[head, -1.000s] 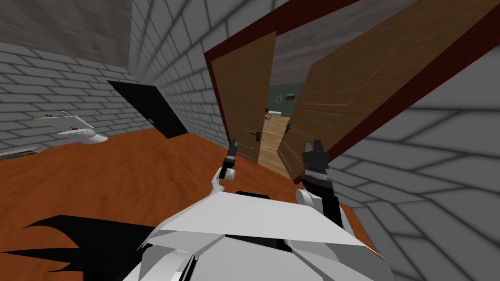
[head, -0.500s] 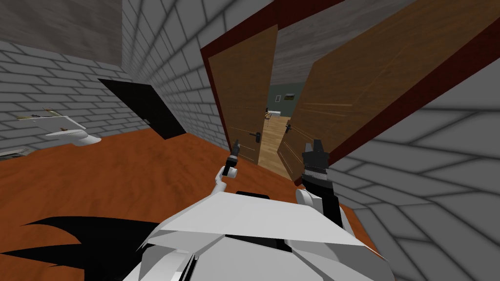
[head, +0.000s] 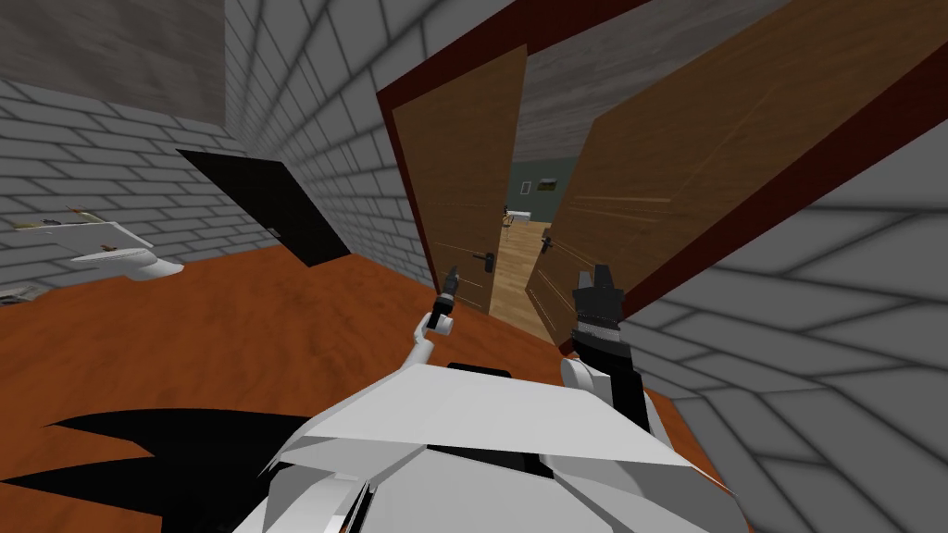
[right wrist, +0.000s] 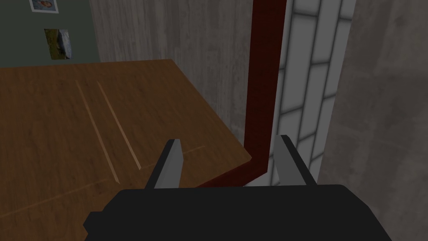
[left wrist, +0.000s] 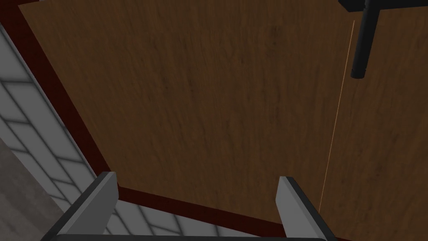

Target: Push the door open

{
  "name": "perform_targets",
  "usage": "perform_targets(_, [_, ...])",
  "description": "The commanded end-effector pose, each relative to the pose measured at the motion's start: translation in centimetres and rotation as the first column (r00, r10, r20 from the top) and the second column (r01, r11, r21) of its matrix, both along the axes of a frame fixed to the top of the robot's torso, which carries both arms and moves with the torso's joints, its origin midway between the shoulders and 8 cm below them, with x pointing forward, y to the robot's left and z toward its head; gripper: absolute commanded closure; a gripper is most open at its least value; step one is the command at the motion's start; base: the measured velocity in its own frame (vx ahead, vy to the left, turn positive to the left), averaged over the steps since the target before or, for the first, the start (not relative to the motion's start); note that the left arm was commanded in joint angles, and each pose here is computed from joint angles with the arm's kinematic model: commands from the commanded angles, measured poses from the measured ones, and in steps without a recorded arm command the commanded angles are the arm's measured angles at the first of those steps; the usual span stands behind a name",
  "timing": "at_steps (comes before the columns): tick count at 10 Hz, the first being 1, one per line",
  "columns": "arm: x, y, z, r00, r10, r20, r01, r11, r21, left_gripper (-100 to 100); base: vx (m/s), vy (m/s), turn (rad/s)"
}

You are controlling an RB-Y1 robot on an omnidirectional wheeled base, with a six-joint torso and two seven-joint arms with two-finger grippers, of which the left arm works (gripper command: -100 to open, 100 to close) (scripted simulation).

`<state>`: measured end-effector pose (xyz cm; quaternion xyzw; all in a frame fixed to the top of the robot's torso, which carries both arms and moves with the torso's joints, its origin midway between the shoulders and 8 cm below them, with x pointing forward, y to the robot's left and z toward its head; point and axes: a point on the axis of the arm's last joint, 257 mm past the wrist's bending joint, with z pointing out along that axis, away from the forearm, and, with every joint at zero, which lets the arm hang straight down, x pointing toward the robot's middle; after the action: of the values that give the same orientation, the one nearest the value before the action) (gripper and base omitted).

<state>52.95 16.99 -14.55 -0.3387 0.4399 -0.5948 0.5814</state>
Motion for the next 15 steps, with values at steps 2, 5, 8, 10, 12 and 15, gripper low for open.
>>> perform_targets(2, [1.0,-0.7,-1.6,0.9992,-0.016,-0.035,0.016,0.9999,-0.003,-100,0.064,0.020,-0.019])
perform_targets(5, [2.3,-1.6,-3.1,0.9966,-0.036,-0.075,0.035,0.9993,-0.008,-100,0.066,0.017,-0.019])
perform_targets(8, [3.4,-2.6,-5.2,0.9906,-0.054,-0.126,0.053,0.9985,-0.012,-100,0.056,0.028,-0.023])
perform_targets(10, [3.8,-3.1,-6.2,0.9869,-0.063,-0.149,0.061,0.9980,-0.014,-100,0.087,0.024,-0.022])
perform_targets(12, [4.7,-4.2,-6.9,0.9816,-0.081,-0.173,0.079,0.9967,-0.022,-100,0.057,0.024,-0.021])
perform_targets(15, [5.4,-5.2,-8.6,0.9712,-0.097,-0.218,0.093,0.9953,-0.026,-100,0.063,0.019,-0.020])
